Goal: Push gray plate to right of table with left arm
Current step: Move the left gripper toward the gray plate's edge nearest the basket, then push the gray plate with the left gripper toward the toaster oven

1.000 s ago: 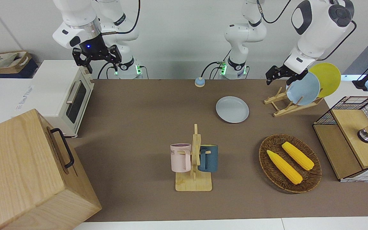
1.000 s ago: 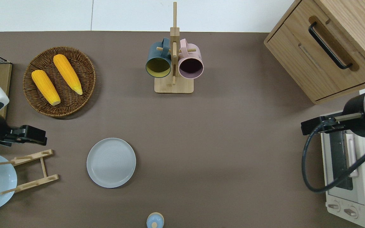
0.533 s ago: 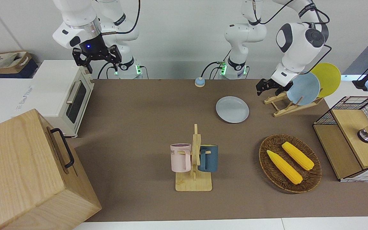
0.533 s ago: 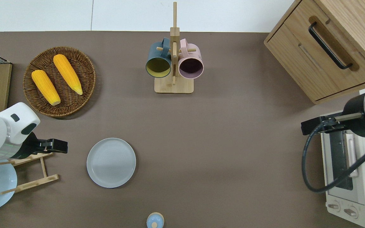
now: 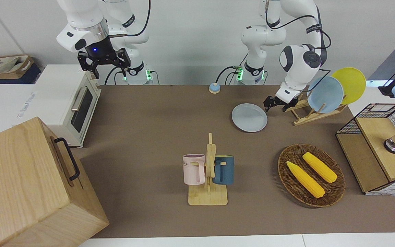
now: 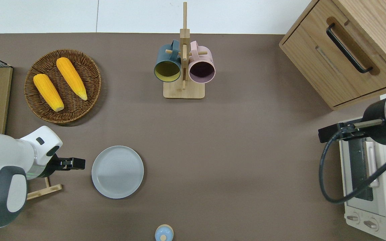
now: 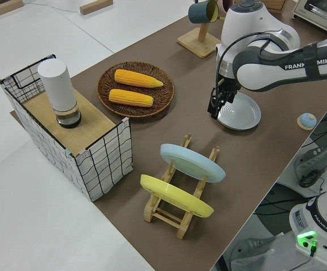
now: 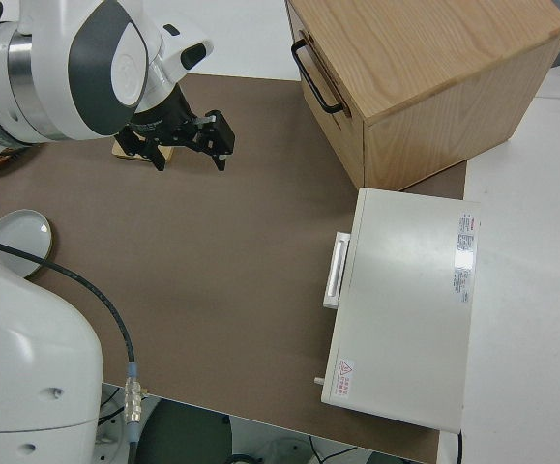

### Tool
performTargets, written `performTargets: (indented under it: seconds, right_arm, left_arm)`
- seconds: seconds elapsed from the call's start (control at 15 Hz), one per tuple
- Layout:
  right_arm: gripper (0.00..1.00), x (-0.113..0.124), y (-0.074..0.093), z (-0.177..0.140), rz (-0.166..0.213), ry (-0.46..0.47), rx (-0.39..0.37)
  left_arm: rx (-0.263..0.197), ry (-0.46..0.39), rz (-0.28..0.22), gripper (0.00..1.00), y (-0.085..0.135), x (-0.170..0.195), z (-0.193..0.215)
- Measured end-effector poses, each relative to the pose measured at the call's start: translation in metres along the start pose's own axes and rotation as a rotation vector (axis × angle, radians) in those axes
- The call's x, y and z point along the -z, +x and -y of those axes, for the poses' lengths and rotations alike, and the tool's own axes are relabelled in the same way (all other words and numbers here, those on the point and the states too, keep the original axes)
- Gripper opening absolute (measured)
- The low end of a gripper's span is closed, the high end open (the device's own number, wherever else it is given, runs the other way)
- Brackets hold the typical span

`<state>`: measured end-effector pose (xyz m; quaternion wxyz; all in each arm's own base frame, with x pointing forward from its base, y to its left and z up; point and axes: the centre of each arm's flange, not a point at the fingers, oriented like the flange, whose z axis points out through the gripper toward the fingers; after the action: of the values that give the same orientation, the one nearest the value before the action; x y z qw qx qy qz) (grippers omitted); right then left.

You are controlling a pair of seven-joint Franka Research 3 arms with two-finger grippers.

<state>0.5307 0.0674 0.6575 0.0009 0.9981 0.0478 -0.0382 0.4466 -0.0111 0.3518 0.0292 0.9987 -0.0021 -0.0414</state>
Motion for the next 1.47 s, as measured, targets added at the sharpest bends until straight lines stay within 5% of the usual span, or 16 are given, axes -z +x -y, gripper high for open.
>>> performTargets:
  seconds: [1.0, 1.47]
  right_arm:
    - [0.99, 0.000, 0.000, 0.000, 0.000, 0.000, 0.000]
    - [0.99, 0.000, 0.000, 0.000, 0.000, 0.000, 0.000]
  left_arm:
    - [-0.045, 0.007, 0.005, 0.96, -0.019, -0.058, -0.022]
    - [-0.038, 0.004, 0.001, 0.22, -0.018, -0.059, -0.021]
